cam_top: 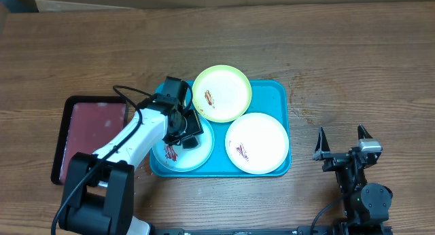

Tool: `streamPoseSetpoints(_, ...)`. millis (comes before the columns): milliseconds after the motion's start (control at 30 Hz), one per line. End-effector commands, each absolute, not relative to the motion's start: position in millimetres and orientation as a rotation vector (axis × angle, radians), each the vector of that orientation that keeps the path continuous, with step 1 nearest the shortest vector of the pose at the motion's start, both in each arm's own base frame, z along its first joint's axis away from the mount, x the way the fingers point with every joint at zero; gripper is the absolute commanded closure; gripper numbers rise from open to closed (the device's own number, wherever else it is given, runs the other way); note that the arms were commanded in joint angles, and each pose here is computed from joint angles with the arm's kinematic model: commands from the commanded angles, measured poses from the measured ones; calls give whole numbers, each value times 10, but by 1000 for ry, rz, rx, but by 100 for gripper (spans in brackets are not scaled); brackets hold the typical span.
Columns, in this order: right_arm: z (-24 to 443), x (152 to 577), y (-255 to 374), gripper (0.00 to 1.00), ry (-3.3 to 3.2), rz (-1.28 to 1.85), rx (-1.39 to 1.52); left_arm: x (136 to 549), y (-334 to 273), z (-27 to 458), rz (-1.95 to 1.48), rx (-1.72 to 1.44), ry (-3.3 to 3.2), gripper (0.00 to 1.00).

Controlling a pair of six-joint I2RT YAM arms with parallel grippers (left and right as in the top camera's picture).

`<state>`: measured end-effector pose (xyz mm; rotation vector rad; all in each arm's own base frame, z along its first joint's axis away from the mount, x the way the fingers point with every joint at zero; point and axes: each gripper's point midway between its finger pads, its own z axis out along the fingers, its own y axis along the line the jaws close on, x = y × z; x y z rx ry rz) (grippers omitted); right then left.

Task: Clean dirty plates on tray and stack at the side
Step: 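Carry the sponge right and place it on the light blue plate, then move the right gripper over the tray to the light blue plate rim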

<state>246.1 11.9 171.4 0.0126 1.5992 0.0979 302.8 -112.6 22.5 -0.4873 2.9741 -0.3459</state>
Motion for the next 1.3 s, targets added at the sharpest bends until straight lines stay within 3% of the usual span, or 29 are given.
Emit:
streamPoseSetpoints(0,1690,2464,101,0,1598,95,22,3253,-1118,600,-388,-417,2923,38)
streamPoseSetpoints(200,1690,2464,101,0,1598,95,22,3457,-641,1602,-216,-493,2819,34)
streamPoseSetpoints(233,1690,2464,101,0,1598,95,22,3458,-601,1745,-216,-488,2805,27)
streamPoseSetpoints(267,1690,2464,101,0,1598,95,22,3437,-562,1888,-216,-491,2793,3)
streamPoseSetpoints(300,1690,2464,101,0,1598,95,22,3408,-536,1983,-217,-500,2788,0)
streamPoseSetpoints(500,1690,2464,101,0,1598,95,22,3139,-415,2063,-130,-531,2856,0)
streamPoseSetpoints(667,1695,2463,116,0,1596,108,22,3160,-206,2017,-122,-672,2834,0)
streamPoseSetpoints(900,2008,1969,1216,0,1565,1067,-165,3162,82,1956,-109,-808,2820,0)
streamPoseSetpoints(1133,3066,1480,1274,0,1141,1086,-385,3078,187,1874,-69,-863,2863,0)
streamPoseSetpoints(1267,3433,1537,1207,0,1262,931,-374,3065,185,1865,-68,-865,2870,0)
